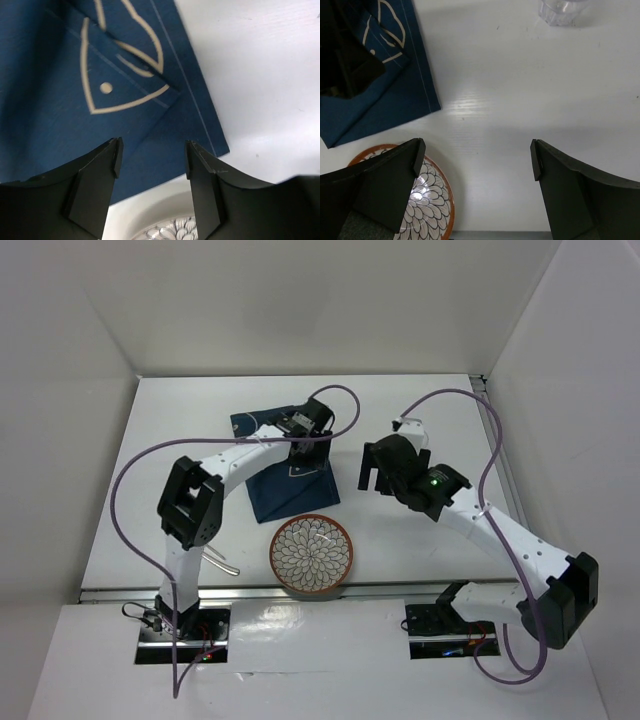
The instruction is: Set the dinner table for one person
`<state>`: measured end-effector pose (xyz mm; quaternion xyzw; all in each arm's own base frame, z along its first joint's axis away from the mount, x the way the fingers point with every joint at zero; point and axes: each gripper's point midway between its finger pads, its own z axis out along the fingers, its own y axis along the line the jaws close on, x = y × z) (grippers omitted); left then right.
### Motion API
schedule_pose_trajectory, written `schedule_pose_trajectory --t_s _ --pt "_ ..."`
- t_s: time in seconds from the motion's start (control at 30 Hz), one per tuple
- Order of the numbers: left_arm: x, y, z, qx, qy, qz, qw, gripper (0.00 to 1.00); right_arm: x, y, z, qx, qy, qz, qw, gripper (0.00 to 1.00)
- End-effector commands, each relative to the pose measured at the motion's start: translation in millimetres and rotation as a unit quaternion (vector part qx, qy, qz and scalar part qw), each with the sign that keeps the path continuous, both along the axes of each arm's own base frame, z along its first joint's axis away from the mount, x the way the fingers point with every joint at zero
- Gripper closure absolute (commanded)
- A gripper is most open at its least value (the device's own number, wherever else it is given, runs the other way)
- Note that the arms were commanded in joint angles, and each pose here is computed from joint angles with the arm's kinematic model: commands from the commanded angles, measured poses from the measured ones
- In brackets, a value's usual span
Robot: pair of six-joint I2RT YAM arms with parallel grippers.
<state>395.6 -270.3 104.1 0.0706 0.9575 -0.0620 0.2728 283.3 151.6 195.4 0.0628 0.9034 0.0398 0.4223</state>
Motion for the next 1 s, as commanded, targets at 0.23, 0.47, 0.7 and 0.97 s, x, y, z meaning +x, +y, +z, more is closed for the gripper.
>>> schedule_pose_trajectory --t_s 0.23,0.47,0.7,0.97 --pt "12 -23 -44 0.06 0.026 -0.006 0.998 0.34 -52 -15 -29 0.056 0.054 0.003 0.997 0.0" --pt "20 -7 -61 0.108 0.014 0.019 0.994 0.41 -64 -19 -38 0.068 0.066 0.0 0.995 0.0" --pt "24 -10 -71 0.113 0.019 0.018 0.993 0.43 -65 -18 -49 0.058 0.084 0.001 0.995 0.0" --pt "31 -14 -73 0.122 0.024 0.009 0.992 0.32 -64 -16 -48 0.061 0.081 0.001 0.995 0.0"
